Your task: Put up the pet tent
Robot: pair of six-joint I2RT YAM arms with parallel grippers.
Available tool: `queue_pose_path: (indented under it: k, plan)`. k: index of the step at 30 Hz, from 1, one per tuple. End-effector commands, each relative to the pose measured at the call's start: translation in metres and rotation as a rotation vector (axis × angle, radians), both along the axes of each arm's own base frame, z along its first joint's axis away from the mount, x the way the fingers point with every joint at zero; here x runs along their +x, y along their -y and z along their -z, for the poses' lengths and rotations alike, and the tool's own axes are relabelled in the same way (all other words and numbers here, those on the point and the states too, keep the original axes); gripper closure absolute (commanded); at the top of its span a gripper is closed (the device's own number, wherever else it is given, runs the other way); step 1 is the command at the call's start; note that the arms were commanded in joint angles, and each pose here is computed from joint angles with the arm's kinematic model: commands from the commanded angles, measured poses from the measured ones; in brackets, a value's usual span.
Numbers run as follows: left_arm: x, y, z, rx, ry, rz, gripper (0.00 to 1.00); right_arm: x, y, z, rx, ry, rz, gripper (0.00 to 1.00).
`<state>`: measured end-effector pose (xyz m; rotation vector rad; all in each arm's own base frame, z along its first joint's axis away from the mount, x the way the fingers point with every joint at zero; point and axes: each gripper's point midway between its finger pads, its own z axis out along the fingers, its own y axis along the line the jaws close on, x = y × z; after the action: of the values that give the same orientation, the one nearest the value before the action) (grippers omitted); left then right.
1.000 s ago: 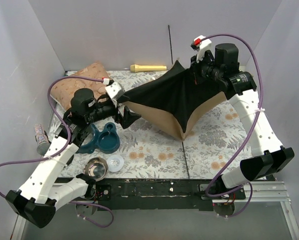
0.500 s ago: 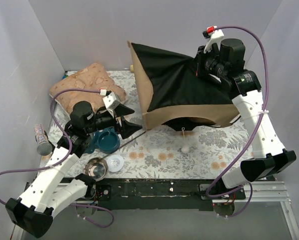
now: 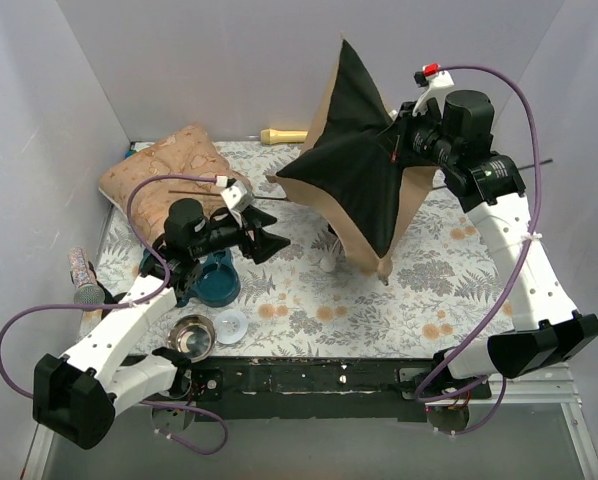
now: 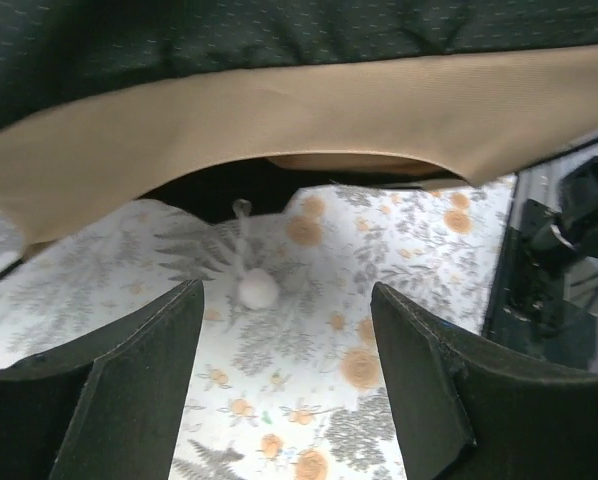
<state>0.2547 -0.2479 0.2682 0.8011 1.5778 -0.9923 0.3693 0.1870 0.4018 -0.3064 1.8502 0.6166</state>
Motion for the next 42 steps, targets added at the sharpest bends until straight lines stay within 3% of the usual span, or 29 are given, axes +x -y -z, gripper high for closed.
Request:
queue_pose_path:
  k: [1, 6, 10, 17, 22, 29, 31, 34, 35, 38, 39, 41, 42]
  plan:
    - [0.013, -0.024, -0.034, -0.014, 0.188, -0.057, 0.33, -0.014, -0.004, -0.052, 0.063, 0.178, -0.052, 0.99]
    - [0.026, -0.045, -0.040, 0.056, 0.271, 0.006, 0.31, -0.024, -0.013, -0.051, 0.045, 0.213, -0.147, 0.99]
    - [0.032, -0.048, -0.019, 0.167, 0.252, 0.132, 0.22, -0.035, -0.020, -0.050, 0.037, 0.235, -0.221, 0.99]
    - [0.057, -0.049, 0.013, 0.248, 0.273, 0.148, 0.13, -0.047, -0.024, -0.048, 0.054, 0.222, -0.263, 0.99]
    - [0.080, -0.053, 0.018, 0.258, 0.282, 0.084, 0.14, -0.058, -0.025, -0.044, 0.067, 0.204, -0.290, 0.99]
    - [0.082, -0.055, 0.023, 0.257, 0.282, 0.060, 0.20, -0.067, -0.026, -0.038, 0.063, 0.188, -0.321, 0.99]
    - [0.076, -0.050, 0.019, 0.227, 0.273, 0.099, 0.32, -0.067, -0.029, -0.037, 0.078, 0.177, -0.331, 0.99]
    - [0.065, -0.043, 0.016, 0.182, 0.226, 0.176, 0.64, -0.069, -0.033, -0.036, 0.099, 0.164, -0.353, 0.99]
    - [0.063, -0.042, 0.017, 0.179, 0.202, 0.193, 0.79, -0.069, -0.033, -0.036, 0.098, 0.166, -0.358, 0.99]
    - [0.055, -0.042, 0.013, 0.187, 0.195, 0.224, 1.00, -0.068, -0.031, -0.030, 0.056, 0.176, -0.366, 0.99]
    - [0.051, -0.043, 0.010, 0.185, 0.200, 0.226, 1.00, -0.066, -0.029, -0.027, 0.035, 0.179, -0.357, 0.98]
    - [0.043, -0.043, 0.001, 0.179, 0.228, 0.226, 1.00, -0.063, -0.027, -0.017, -0.020, 0.193, -0.367, 0.67]
    - [0.040, -0.044, -0.003, 0.175, 0.230, 0.222, 1.00, -0.065, -0.026, -0.016, -0.030, 0.213, -0.378, 0.60]
